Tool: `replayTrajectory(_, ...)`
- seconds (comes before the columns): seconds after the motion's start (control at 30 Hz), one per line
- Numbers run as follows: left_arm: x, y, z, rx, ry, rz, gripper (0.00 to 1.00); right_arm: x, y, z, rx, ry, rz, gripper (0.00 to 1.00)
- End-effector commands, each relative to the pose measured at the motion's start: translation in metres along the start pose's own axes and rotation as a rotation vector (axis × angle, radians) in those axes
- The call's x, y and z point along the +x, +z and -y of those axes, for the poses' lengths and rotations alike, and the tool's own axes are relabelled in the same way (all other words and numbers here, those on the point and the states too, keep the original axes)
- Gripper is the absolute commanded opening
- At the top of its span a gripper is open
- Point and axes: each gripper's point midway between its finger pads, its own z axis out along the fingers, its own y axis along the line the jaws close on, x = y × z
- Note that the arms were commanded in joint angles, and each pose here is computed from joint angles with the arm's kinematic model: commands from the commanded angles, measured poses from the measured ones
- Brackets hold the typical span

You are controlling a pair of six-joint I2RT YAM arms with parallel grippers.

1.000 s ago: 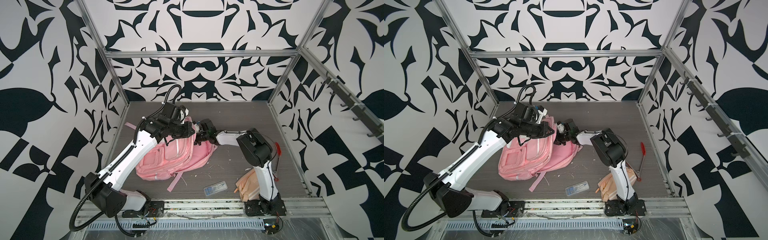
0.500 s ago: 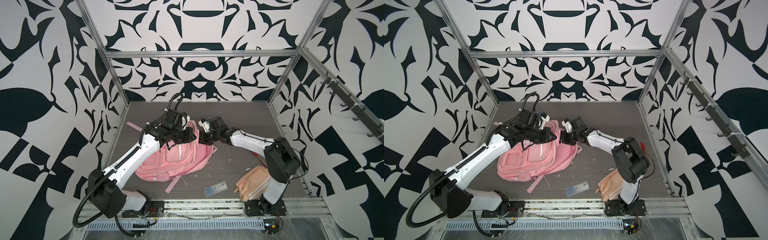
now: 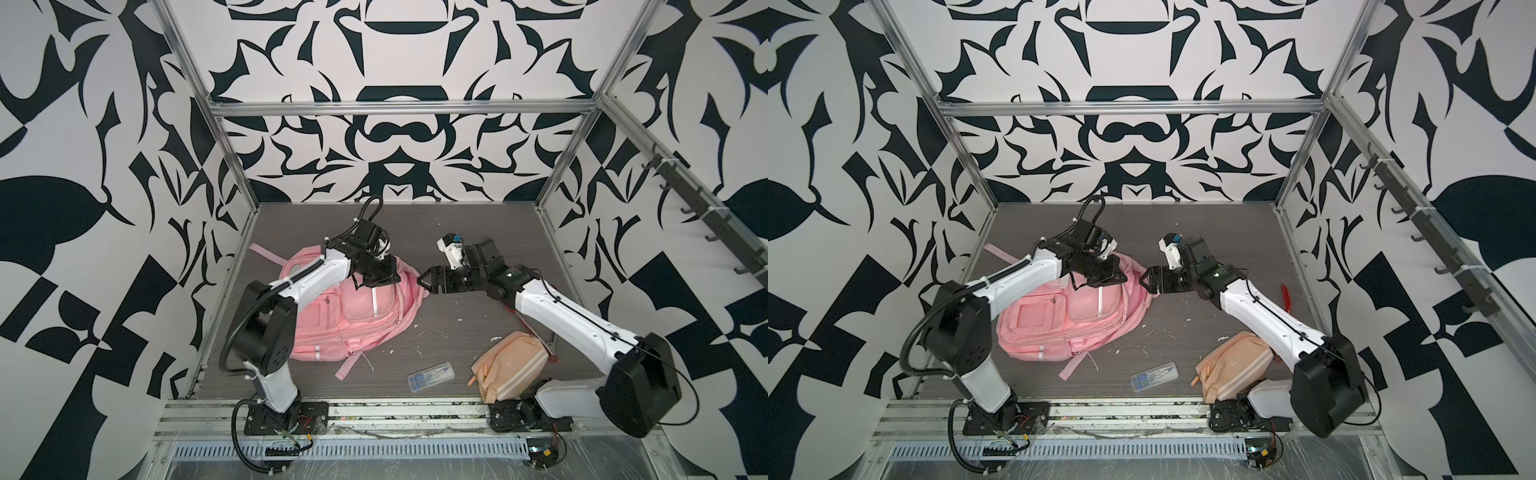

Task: Pack books, pencil case, and school supplies into a backpack
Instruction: Close the student bag at the center of the table.

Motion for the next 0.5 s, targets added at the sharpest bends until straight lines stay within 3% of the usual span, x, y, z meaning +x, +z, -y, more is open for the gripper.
replayTrajectory(0.0,-0.040,-0.014,0.020,0.006,0.079,0.059,0.38,0.024,0.000,-0.015,0.045,-0.247,-0.060,0.86)
replayTrajectory(0.07,-0.041,-0.024,0.019,-0.014,0.070,0.054,0.68,0.039,0.008,-0.027,0.032,-0.331,-0.111,0.85)
replayTrajectory(0.2,0.001,-0.056,0.003,-0.045,0.012,0.041,0.99,0.066,0.025,-0.049,-0.011,-0.464,-0.191,0.84)
replayTrajectory(0.37,0.115,-0.100,-0.049,-0.159,-0.203,-0.027,0.99,0.101,0.050,-0.069,-0.054,-0.581,-0.311,0.82)
replayTrajectory(0.47,0.181,-0.125,-0.077,-0.185,-0.381,-0.018,0.99,0.109,0.065,-0.074,-0.086,-0.560,-0.321,0.82)
